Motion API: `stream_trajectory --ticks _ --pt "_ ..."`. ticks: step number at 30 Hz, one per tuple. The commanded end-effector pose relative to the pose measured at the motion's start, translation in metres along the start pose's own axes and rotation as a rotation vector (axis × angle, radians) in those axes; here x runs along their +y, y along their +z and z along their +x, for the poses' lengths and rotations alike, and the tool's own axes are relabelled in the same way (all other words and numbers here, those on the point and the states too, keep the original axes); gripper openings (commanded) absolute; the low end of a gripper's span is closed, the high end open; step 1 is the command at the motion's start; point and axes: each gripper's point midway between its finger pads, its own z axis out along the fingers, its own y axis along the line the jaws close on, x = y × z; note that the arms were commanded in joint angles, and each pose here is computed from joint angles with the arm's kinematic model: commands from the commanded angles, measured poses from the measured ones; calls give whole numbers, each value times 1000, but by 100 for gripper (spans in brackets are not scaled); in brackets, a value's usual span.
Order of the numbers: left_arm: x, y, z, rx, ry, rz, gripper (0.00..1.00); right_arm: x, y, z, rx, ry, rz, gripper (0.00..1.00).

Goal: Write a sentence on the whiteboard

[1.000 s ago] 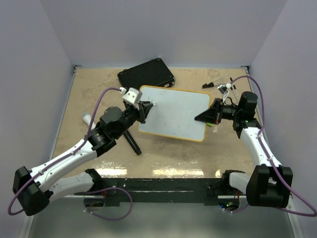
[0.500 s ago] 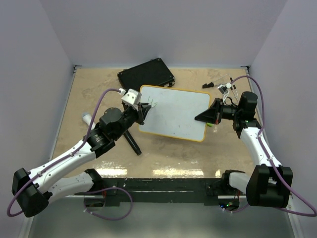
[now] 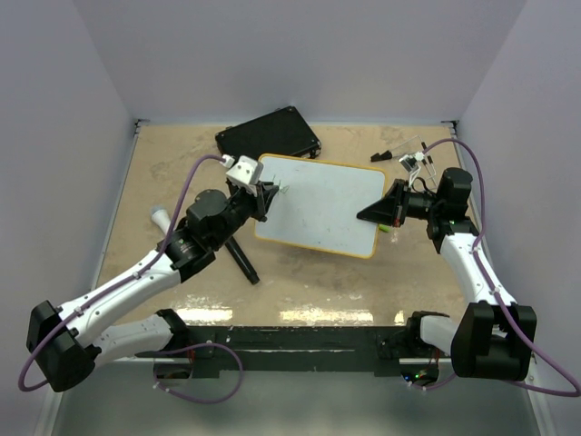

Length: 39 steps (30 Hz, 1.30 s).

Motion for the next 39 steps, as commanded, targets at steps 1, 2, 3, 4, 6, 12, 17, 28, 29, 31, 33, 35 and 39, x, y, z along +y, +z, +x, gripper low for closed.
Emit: stream_trajectory --ticks 1,2,3,4,6,12,17,28,29,31,33,35,39 --pt "-8 5 -28 -74 -2 40 0 28 -3 -13 23 -115 -79 0" --pt "-8 5 -29 -75 -3 42 0 28 -2 -13 23 -115 -79 0" --pt "-9 6 -29 -76 -5 45 0 28 -3 -13 23 -117 -79 0" --pt "-9 6 -31 -80 -6 47 0 28 -3 -14 22 -118 -79 0" --pt "-9 5 -34 -90 -7 47 0 28 -2 -13 23 -115 -79 0" --pt "-16 -10 -56 -144 -26 86 0 27 -2 -13 23 -114 -79 0" --pt "-21 -13 -64 -159 -44 111 0 25 -2 -14 23 -111 -78 0" --pt "-25 7 -52 -126 -44 118 0 28 -2 -13 23 -117 -79 0" --pt "-24 7 -51 -123 -43 116 0 27 -2 -13 23 -115 -79 0" --pt "-24 6 -47 -114 -42 115 0 27 -2 -14 23 -117 -79 0" --pt "-23 6 -45 -107 -43 111 0 27 -2 -14 22 -115 -78 0" --pt "-22 6 -41 -97 -42 105 0 27 -2 -14 23 -115 -79 0" --pt "-19 9 -29 -65 -36 91 0 27 -2 -14 23 -114 -79 0"
